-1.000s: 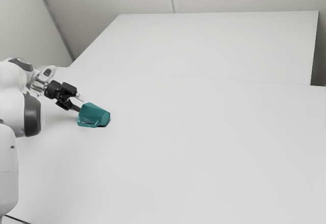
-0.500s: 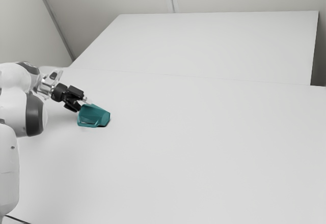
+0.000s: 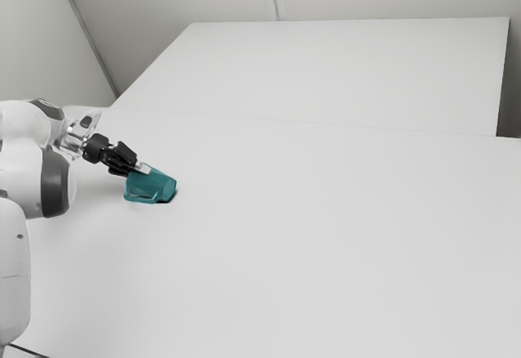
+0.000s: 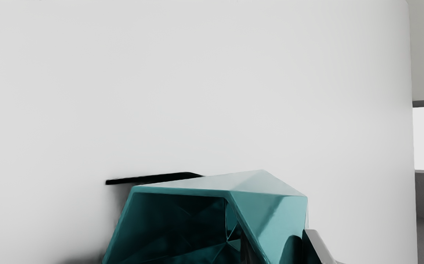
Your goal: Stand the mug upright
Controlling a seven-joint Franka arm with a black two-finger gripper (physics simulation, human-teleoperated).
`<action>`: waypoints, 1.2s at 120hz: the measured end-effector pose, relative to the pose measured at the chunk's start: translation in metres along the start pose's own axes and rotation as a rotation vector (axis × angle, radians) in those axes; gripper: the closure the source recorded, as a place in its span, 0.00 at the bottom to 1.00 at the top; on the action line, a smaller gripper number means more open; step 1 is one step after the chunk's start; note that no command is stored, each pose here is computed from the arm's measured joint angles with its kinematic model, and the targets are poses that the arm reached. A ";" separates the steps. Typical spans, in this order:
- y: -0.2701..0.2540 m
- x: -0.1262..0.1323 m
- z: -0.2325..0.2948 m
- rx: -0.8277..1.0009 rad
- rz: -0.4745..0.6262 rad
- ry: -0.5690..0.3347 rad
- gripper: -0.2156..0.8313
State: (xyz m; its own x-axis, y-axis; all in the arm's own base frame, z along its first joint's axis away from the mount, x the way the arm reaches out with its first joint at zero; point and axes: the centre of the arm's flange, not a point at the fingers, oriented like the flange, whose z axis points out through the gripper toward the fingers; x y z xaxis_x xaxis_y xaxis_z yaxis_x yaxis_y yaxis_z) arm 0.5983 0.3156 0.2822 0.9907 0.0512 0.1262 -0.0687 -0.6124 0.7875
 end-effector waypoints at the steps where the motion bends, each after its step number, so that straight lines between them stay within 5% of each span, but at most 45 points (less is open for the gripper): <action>1: 0.000 0.000 0.000 0.000 0.000 0.000 0.83; 85: 0.063 0.023 -0.009 -0.029 0.064 0.073 0.95; 108: 0.126 0.038 -0.008 0.080 0.121 0.016 0.95; 144: 0.156 0.054 0.011 0.341 0.108 -0.081 0.95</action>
State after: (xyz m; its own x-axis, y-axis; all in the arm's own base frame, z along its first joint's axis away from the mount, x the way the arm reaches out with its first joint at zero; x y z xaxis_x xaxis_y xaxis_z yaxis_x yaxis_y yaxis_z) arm 0.6427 0.2139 0.4056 0.9869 -0.0821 0.1390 -0.1436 -0.8394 0.5243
